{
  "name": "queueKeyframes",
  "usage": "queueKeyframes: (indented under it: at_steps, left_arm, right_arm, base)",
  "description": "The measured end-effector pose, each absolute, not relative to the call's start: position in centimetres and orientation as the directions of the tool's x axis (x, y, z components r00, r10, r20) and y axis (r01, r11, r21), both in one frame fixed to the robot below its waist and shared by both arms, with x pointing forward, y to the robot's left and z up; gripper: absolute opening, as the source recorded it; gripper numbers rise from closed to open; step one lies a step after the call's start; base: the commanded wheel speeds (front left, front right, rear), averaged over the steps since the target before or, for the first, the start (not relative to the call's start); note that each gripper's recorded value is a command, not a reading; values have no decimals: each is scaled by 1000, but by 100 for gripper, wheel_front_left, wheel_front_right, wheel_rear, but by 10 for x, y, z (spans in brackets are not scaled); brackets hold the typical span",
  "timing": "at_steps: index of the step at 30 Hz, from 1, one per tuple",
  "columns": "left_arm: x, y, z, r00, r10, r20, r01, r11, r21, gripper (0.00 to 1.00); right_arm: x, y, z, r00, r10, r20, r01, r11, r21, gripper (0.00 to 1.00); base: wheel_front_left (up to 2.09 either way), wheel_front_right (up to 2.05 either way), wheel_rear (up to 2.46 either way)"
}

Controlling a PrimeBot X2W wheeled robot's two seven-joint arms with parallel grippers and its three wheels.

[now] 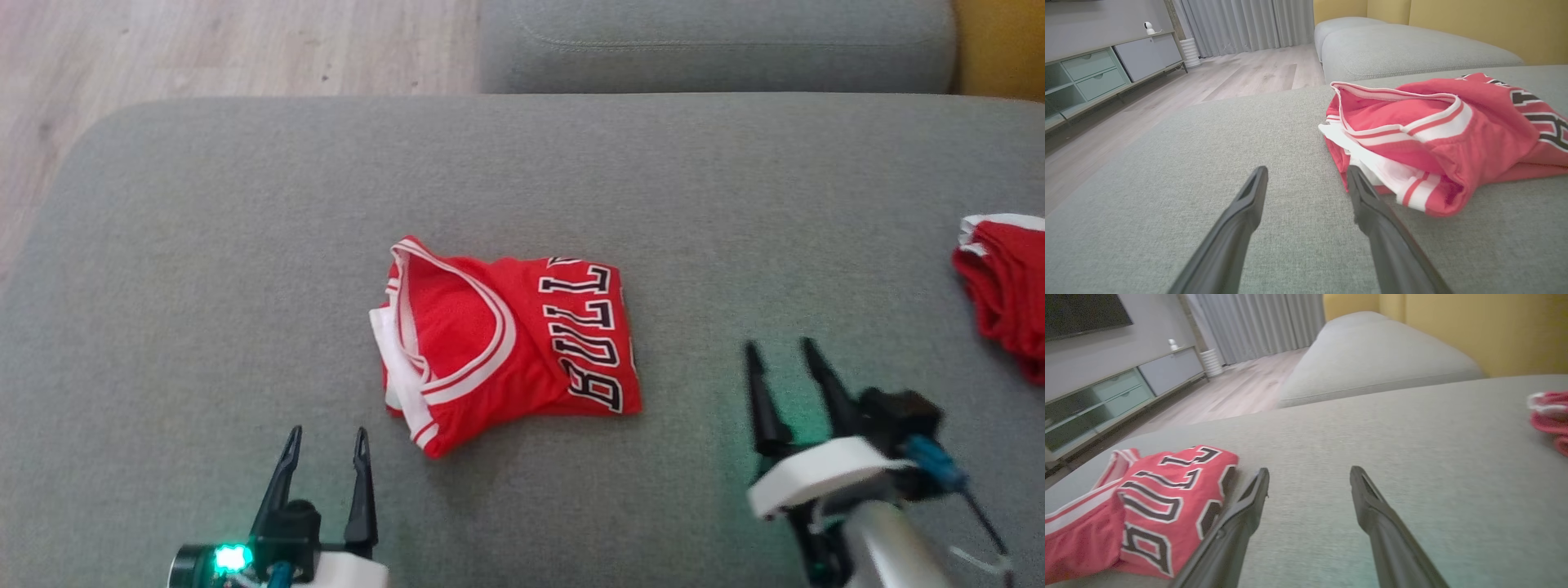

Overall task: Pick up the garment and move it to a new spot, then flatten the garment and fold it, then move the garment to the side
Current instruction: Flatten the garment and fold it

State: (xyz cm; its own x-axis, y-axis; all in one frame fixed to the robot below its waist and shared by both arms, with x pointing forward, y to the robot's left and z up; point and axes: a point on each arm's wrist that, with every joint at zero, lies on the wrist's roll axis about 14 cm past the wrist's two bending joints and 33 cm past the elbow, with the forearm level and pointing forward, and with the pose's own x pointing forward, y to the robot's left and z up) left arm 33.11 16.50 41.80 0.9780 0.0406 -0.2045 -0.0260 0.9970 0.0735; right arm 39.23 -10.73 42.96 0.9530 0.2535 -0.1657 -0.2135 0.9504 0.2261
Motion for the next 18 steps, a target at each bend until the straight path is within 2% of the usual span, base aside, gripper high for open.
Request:
queueKeyframes:
  at_steps: [6, 11, 18]
  left_arm:
    - [327, 171, 417, 976, 56, -210, -42, 997, 72, 100]
    - [315, 183, 412, 969, 96, -228, -81, 994, 74, 100]
    - [299, 200, 409, 956, 162, -243, -147, 986, 77, 100]
  right_arm:
    - [391, -36, 442, 877, 463, -125, -435, 878, 201, 100]
    - [383, 35, 460, 752, 655, -77, -635, 751, 181, 100]
    - [350, 89, 435, 581, 798, -161, -780, 602, 171, 100]
  base:
    - [0, 0, 0]
    - [0, 0, 0]
    - [0, 0, 0]
